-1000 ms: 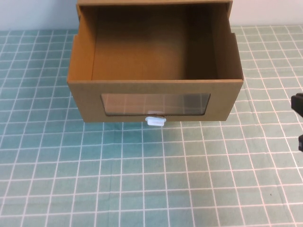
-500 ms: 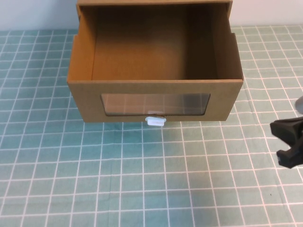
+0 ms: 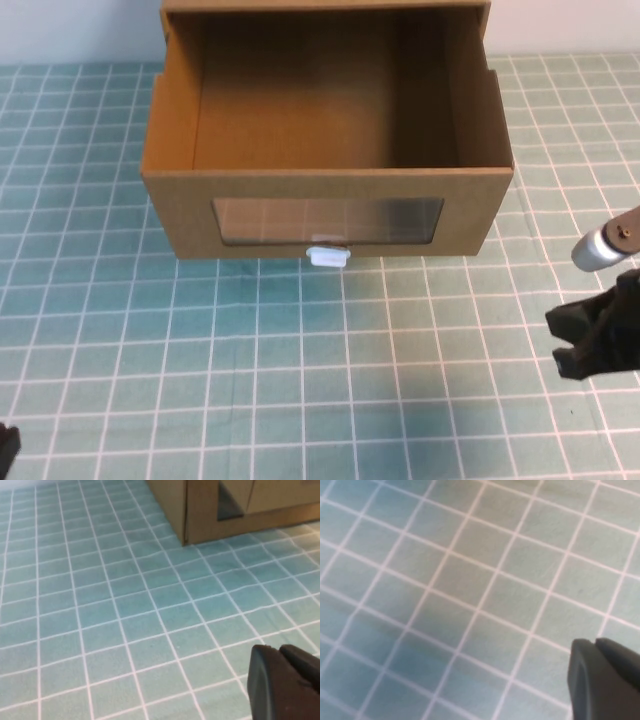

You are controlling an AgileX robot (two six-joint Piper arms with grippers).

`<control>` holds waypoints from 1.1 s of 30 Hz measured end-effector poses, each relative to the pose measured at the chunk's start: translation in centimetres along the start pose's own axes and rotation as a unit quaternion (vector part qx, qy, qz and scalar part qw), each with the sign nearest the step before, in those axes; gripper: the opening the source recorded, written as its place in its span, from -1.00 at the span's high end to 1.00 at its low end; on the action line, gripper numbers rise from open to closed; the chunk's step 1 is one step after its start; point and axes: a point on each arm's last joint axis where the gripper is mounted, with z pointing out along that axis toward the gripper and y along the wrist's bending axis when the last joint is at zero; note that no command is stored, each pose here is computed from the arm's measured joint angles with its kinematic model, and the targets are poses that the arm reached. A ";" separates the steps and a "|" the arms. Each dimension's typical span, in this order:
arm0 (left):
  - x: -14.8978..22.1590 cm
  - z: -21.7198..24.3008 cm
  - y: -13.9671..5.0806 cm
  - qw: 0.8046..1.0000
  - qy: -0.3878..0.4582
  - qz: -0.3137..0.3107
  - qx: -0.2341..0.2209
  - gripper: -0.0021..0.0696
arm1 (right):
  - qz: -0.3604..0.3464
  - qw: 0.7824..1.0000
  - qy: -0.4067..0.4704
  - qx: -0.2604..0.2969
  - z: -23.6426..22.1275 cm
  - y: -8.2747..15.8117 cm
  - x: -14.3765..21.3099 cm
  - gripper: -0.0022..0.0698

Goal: Open the shoe box
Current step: 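Pull the top drawer of the cardboard box fully open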

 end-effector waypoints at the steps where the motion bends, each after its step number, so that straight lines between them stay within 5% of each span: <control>1: 0.7 0.2 0.0 1.000 -0.003 -0.001 -0.002 0.96 | -0.002 1.000 -0.001 -0.005 -0.4 0.2 0.0 0.98; 13: 5.4 2.3 0.2 0.999 -0.008 -0.008 -0.035 0.96 | -0.034 0.994 -0.104 -0.031 -7.6 2.7 1.0 0.98; 24: 5.6 2.5 0.3 0.999 -0.013 -0.005 -0.041 0.96 | 0.052 0.975 -0.193 -0.097 -9.1 4.7 10.3 0.98; 33: 5.6 2.5 0.3 0.999 -0.014 -0.005 -0.041 0.96 | -0.018 0.963 -0.212 -0.166 -11.0 7.2 15.0 0.98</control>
